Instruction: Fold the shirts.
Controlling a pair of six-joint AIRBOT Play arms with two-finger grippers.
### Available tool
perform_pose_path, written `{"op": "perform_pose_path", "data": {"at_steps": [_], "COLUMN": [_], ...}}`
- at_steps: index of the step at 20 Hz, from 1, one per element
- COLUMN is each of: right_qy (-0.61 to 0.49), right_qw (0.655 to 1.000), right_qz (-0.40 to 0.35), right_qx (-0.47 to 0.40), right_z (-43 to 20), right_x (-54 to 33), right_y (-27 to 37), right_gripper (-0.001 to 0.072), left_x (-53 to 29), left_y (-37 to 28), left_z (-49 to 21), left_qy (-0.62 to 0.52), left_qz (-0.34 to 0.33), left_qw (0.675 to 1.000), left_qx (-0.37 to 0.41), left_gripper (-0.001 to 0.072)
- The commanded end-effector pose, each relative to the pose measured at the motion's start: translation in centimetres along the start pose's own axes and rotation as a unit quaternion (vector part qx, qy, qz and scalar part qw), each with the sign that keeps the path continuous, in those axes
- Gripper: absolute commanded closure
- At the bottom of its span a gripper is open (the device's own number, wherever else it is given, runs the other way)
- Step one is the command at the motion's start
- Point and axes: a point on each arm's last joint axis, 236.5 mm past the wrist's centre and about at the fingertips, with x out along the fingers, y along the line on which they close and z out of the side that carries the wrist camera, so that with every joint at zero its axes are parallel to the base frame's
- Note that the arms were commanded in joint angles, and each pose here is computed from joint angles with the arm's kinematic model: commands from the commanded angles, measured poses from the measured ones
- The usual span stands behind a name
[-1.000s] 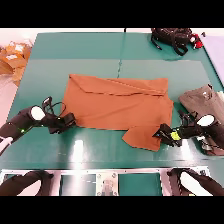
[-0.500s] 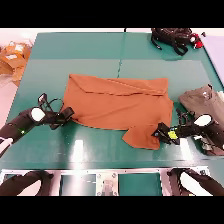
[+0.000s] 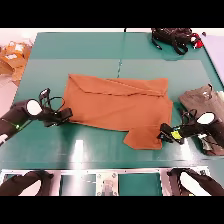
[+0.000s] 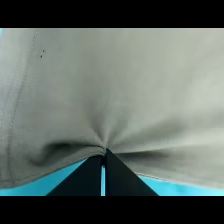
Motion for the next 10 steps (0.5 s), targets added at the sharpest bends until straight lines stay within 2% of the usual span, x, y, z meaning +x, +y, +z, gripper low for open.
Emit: {"op": "perform_pose_path", "data": {"at_steps": [1,6,10], "right_qy": [-0.031,-0.065,-0.131], "right_qw": [0.999,0.998,0.991], "right_qz": [-0.015,-0.005,0.04], "right_qx": [0.006,0.004,-0.014], "right_z": [0.1,-0.1,3.7], "right_x": [-2.6,-5.0,-8.4], "right_y": [-1.0,-0.3,3.3], "right_gripper": [0.0696,0.0696,0.0696], "left_x": [-2.0,-2.3,-3.8], "left_y": [2.5,1.8,-1.5], "left_z": [-2.4,-5.4,-0.8], "left_qy": [0.059,0.113,0.027], "left_qz": [0.06,0.064,0.031], "left_qw": [0.994,0.982,0.986], "left_qx": [0.067,0.137,0.164], "left_gripper": [0.0682,0.0682,0.0682]}}
